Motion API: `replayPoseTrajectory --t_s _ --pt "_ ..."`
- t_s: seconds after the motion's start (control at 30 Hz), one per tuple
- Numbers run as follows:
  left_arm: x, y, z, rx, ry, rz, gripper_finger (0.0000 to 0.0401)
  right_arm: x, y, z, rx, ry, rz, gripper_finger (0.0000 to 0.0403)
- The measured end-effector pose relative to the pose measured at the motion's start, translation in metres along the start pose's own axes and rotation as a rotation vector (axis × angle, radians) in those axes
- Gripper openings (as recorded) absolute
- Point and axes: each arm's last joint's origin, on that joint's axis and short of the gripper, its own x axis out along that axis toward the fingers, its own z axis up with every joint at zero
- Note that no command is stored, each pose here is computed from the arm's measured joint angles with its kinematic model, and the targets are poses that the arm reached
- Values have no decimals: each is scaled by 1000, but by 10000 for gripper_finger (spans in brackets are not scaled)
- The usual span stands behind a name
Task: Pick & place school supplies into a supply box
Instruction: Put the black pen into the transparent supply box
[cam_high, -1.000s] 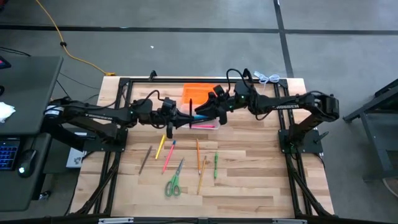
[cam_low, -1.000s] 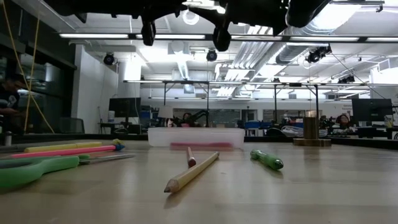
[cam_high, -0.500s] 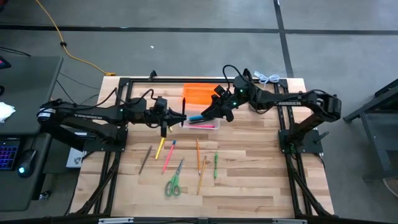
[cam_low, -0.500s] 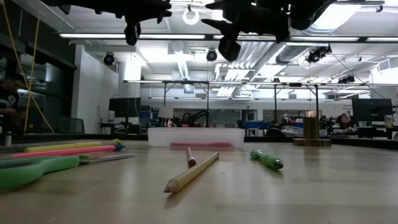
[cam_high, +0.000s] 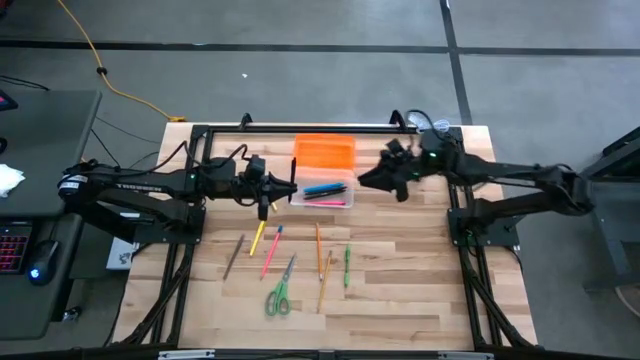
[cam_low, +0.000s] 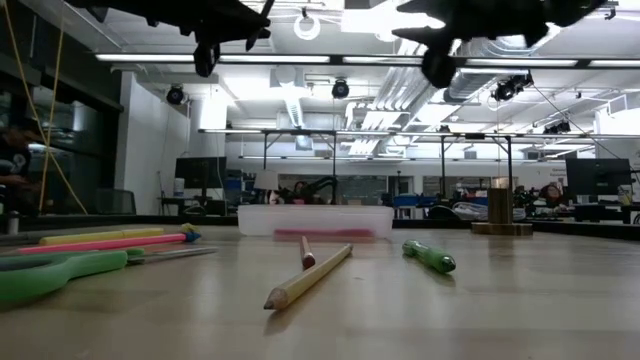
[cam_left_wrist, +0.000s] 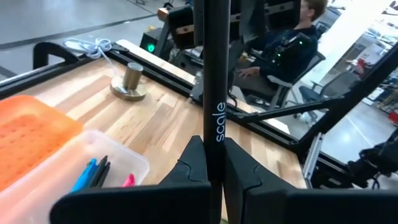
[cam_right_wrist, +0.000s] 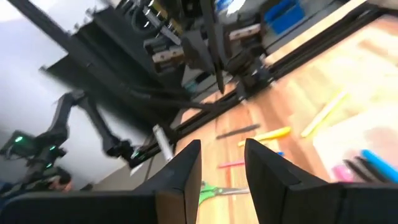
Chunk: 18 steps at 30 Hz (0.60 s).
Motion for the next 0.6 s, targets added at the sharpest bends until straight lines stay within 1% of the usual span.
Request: replayPoseTrajectory --t_s 0.13,0.27,0.4,0.6 --pt "0 0 0 13 -8 12 37 -23 7 -16 -12 -77 -38 99" --pt "0 1 1 16 -17 30 37 -41 12 -30 -17 -136 -48 99" --pt "0 1 1 22 -22 40 37 -53 14 -42 -31 -175 -54 98" --pt "3 -2 6 77 -11 48 37 -60 14 -58 -63 -188 -57 98"
